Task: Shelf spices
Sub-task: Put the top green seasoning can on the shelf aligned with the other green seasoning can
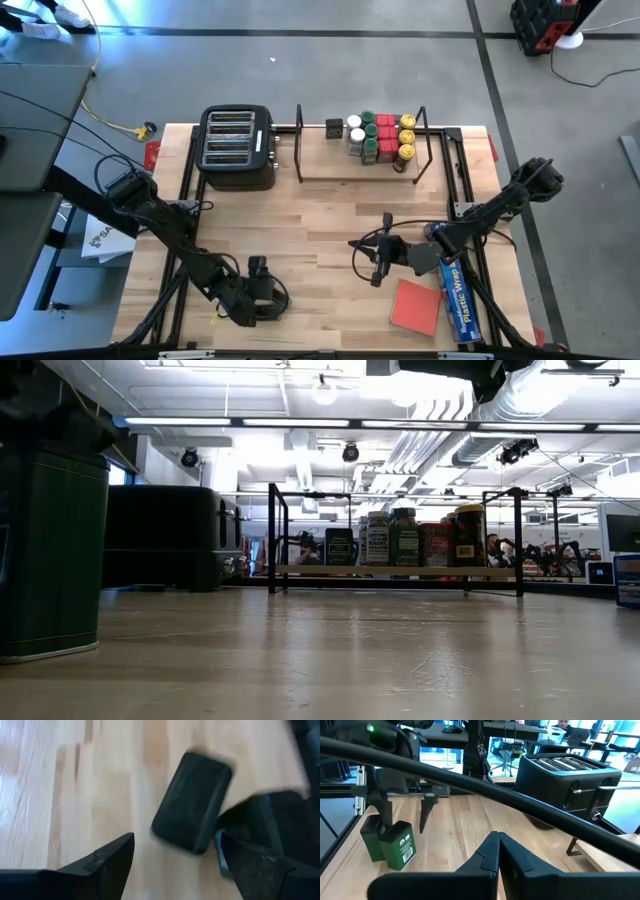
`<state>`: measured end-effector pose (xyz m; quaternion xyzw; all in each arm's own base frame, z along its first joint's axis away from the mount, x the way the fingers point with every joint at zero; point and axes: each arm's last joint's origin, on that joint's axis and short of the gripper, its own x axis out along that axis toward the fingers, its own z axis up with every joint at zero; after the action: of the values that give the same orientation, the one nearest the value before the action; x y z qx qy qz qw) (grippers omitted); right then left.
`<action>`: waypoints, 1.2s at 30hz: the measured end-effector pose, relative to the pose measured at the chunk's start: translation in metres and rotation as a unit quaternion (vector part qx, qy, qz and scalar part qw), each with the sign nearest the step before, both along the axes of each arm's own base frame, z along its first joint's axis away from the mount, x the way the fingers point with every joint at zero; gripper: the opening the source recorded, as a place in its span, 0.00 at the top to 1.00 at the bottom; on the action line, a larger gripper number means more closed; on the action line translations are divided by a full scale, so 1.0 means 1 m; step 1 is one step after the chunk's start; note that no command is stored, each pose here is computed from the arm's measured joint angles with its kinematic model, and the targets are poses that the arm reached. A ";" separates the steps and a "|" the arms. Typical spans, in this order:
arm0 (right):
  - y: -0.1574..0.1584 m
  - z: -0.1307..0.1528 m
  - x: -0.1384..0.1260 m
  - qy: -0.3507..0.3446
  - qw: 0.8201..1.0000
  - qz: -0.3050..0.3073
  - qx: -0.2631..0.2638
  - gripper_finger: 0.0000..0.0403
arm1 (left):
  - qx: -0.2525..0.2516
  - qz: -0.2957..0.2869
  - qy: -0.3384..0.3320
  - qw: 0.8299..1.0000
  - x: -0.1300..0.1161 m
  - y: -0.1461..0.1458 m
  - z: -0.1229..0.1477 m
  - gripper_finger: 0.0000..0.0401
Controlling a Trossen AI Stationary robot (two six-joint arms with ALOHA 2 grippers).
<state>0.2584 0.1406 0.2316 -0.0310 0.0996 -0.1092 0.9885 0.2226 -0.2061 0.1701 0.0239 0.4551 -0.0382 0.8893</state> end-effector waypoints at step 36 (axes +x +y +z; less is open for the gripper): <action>0.023 0.029 -0.040 -0.042 0.999 -0.018 -0.021 1.00 | 0.058 -0.002 -0.114 0.992 0.120 0.116 0.116 0.72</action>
<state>0.2187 0.1637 0.2604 -0.0452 0.0557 -0.1302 0.9889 0.3425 -0.0897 0.2860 0.0807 0.3523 -0.0100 0.9324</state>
